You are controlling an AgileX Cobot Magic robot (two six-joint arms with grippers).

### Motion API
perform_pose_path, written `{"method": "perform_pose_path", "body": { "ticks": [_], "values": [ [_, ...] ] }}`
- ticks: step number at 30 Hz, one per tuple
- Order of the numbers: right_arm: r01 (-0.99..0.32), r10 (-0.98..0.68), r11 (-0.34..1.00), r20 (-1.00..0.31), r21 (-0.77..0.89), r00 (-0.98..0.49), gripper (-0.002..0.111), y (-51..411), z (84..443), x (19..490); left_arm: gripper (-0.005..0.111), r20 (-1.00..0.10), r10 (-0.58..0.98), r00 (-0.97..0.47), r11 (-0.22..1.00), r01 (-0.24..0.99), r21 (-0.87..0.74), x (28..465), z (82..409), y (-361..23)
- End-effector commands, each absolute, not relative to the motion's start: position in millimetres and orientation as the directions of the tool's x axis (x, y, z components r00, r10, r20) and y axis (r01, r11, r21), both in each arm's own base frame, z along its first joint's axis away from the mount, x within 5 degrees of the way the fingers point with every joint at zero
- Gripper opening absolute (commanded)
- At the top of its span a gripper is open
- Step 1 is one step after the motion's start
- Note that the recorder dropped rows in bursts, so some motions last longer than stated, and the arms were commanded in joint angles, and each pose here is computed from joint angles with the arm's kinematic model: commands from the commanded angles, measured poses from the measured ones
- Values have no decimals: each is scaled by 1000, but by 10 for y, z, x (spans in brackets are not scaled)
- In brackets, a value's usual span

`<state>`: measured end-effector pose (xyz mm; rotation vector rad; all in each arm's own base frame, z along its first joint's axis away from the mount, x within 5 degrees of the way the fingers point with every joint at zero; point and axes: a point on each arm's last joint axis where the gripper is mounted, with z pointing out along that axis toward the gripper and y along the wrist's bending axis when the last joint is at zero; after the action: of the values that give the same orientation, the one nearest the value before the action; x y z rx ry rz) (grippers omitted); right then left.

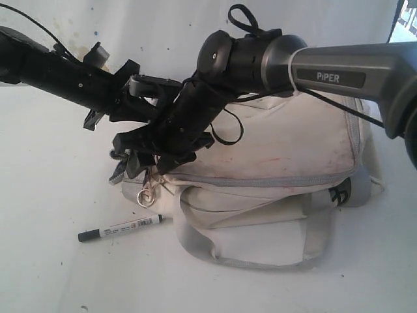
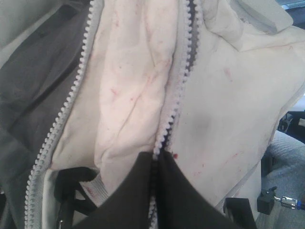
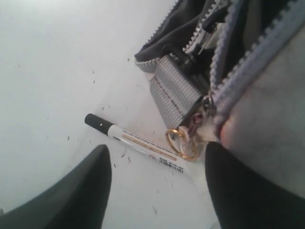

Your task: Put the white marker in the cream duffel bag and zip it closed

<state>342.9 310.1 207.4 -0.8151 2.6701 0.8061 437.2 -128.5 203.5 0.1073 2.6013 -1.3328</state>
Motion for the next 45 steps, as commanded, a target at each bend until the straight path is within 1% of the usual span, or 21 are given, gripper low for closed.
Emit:
{"method": "perform_pose_path", "body": {
  "ticks": [1, 7, 10, 12, 15, 17, 21, 28, 34, 37, 45],
  "values": [
    [-629, -481, 683, -420, 371, -770, 56, 3210, 2062, 3365, 0, -210, -43, -977, 574, 148, -805, 4368, 2062, -1273],
    [-712, -582, 673, -450, 201, -677, 55, 3373, 2083, 3181, 0, -198, -43, -979, 578, 137, -805, 4363, 2057, -1271],
    [-706, -592, 694, -446, 142, -671, 55, 3408, 2111, 3111, 0, -195, -42, -980, 577, 136, -806, 4362, 2057, -1262],
    [-679, -563, 722, -461, 129, -686, 55, 3423, 2163, 3060, 0, -193, -38, -981, 575, 136, -807, 4357, 2058, -1263],
    [-651, -510, 748, -517, 129, -688, 55, 3439, 2219, 3001, 0, -191, -36, -981, 574, 136, -808, 4355, 2059, -1264],
    [-616, -457, 772, -537, 157, -710, 55, 3445, 2227, 2949, 0, -188, -31, -982, 571, 137, -809, 4349, 2060, -1266],
    [-609, -421, 772, -571, 184, -705, 55, 3475, 2109, 2860, 0, -179, -18, -984, 565, 138, -813, 4334, 2062, -1270],
    [-542, -335, 805, -569, 242, -751, 55, 3473, 1968, 2812, 0, -175, -4, -985, 561, 143, -815, 4320, 2064, -1273],
    [-506, -321, 839, -566, 203, -759, 55, 3401, 1877, 2822, 0, -177, -7, -984, 562, 142, -814, 4324, 2063, -1272],
    [-499, -328, 851, -580, 162, -746, 55, 3365, 1852, 2843, 0, -177, -7, -984, 562, 142, -814, 4324, 2063, -1272],
    [-538, -281, 814, -663, 218, -694, 55, 3401, 1786, 2834, 0, -178, -8, -984, 563, 142, -814, 4326, 2063, -1271]
  ]
}}
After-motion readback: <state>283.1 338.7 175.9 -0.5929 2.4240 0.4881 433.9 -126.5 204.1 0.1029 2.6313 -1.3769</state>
